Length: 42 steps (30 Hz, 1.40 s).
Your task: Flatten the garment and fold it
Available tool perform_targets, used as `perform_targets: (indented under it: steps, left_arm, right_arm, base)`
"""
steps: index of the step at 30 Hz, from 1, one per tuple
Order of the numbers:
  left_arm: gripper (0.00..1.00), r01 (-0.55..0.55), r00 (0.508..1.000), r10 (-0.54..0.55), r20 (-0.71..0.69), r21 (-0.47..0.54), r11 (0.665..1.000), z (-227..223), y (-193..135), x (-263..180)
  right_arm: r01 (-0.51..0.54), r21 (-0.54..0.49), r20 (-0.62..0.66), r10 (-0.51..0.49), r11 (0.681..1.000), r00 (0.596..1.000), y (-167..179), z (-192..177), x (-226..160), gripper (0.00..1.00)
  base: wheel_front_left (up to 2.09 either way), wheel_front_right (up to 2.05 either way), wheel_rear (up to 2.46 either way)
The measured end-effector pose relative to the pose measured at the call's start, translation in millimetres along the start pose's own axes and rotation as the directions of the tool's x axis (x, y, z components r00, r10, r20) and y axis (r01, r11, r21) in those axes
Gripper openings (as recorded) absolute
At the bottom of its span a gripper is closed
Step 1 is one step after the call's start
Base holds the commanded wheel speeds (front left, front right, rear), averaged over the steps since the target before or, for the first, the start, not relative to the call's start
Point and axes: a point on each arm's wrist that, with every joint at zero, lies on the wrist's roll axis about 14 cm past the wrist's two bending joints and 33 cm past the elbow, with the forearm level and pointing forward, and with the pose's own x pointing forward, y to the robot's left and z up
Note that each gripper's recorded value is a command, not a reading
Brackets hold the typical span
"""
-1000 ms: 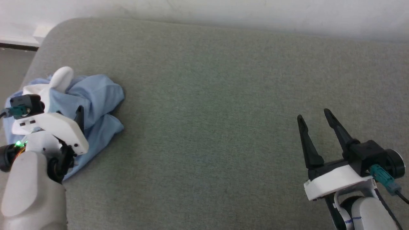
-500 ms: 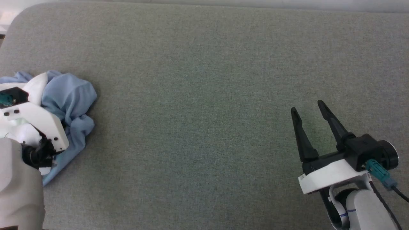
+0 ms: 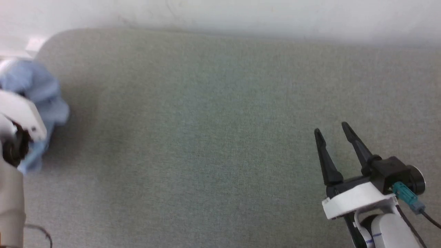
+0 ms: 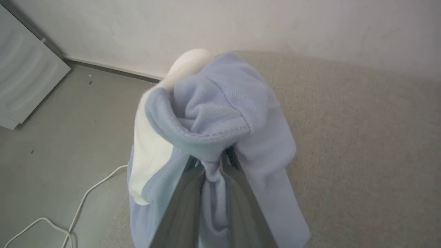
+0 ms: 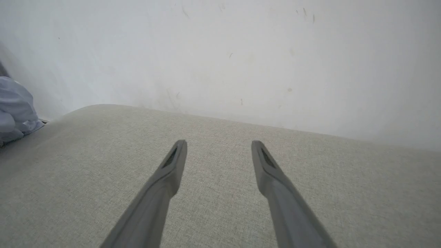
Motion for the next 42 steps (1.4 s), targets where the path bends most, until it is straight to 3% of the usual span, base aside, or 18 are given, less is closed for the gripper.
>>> perform_targets:
  steps: [3,6,13,17,20,27,30,31,33,38,39,40,42]
  left_arm:
    - [0.00,0.022,0.979,-0.018,0.202,-0.018,1.000,51.5,-3.8,-15.2]
    - [0.00,0.060,0.925,-0.051,0.377,-0.012,0.998,93.8,-13.6,-37.1]
    - [0.00,0.228,0.704,-0.189,0.685,0.034,0.973,178.4,-71.1,-103.5]
    - [0.00,0.412,0.580,-0.313,0.752,0.060,0.909,203.1,-134.9,-140.3]
    - [0.00,0.544,0.493,-0.413,0.766,0.099,0.833,210.3,-187.0,-169.0]
    - [0.00,0.777,0.376,-0.692,0.616,0.198,0.598,146.5,-313.9,-211.5]
    - [0.00,0.844,0.384,-0.781,0.493,0.156,0.513,88.0,-350.9,-212.5]
    - [0.00,0.870,0.412,-0.824,0.389,0.100,0.482,40.2,-367.3,-208.0]
    - [0.00,0.878,0.440,-0.848,0.295,0.060,0.476,-3.2,-376.9,-203.8]
    - [0.00,0.891,0.448,-0.884,0.137,0.020,0.454,-84.4,-389.7,-208.6]
    - [0.60,0.892,0.444,-0.884,0.146,0.020,0.452,-88.9,-390.5,-209.4]
    - [1.00,0.894,0.439,-0.884,0.160,0.020,0.448,-91.1,-391.2,-210.6]
    - [1.00,0.894,0.436,-0.881,0.183,0.025,0.447,-91.0,-390.9,-212.0]
  right_arm:
    - [0.010,-0.009,0.016,-0.009,1.000,1.000,-0.2,8.8,-8.4,1.00]
    - [0.015,-0.013,0.035,-0.014,1.000,0.999,1.2,18.4,-17.0,1.00]
    - [0.072,-0.043,0.098,-0.068,0.996,0.993,-11.1,45.1,-38.7,1.00]
    - [0.136,-0.051,0.116,-0.130,0.989,0.985,-28.7,55.3,-54.7,1.00]
    - [0.185,-0.050,0.129,-0.178,0.981,0.976,-42.2,61.3,-66.5,1.00]
    - [0.298,-0.052,0.139,-0.289,0.953,0.947,-72.9,66.5,-95.0,1.00]
    - [0.338,-0.044,0.132,-0.330,0.940,0.935,-83.1,64.2,-106.6,1.00]
    - [0.360,-0.043,0.122,-0.353,0.932,0.928,-88.5,61.2,-113.5,1.00]
    - [0.383,-0.043,0.111,-0.376,0.923,0.920,-94.1,57.7,-120.0,1.00]
    - [0.413,-0.041,0.079,-0.409,0.910,0.909,-102.1,47.8,-127.9,1.00]
    - [0.415,-0.038,0.074,-0.412,0.909,0.908,-103.0,46.1,-128.0,1.00]
    - [0.415,-0.036,0.070,-0.412,0.909,0.908,-103.3,44.7,-127.4,1.00]
    - [0.413,-0.033,0.066,-0.410,0.910,0.910,-102.7,43.5,-126.5,1.00]
  base:
    - [0.00,0.00,0.00]
    - [0.00,0.00,0.00]
    - [0.00,0.00,0.00]
    - [0.00,0.00,0.00]
    - [0.00,0.00,0.00]
    - [0.00,0.00,0.00]
    - [0.00,0.00,0.00]
    - [0.00,0.00,0.00]
    - [0.00,0.00,0.00]
    - [0.00,0.00,0.00]
    - [0.00,0.00,0.00]
    - [0.00,0.00,0.00]
    - [0.00,0.00,0.00]
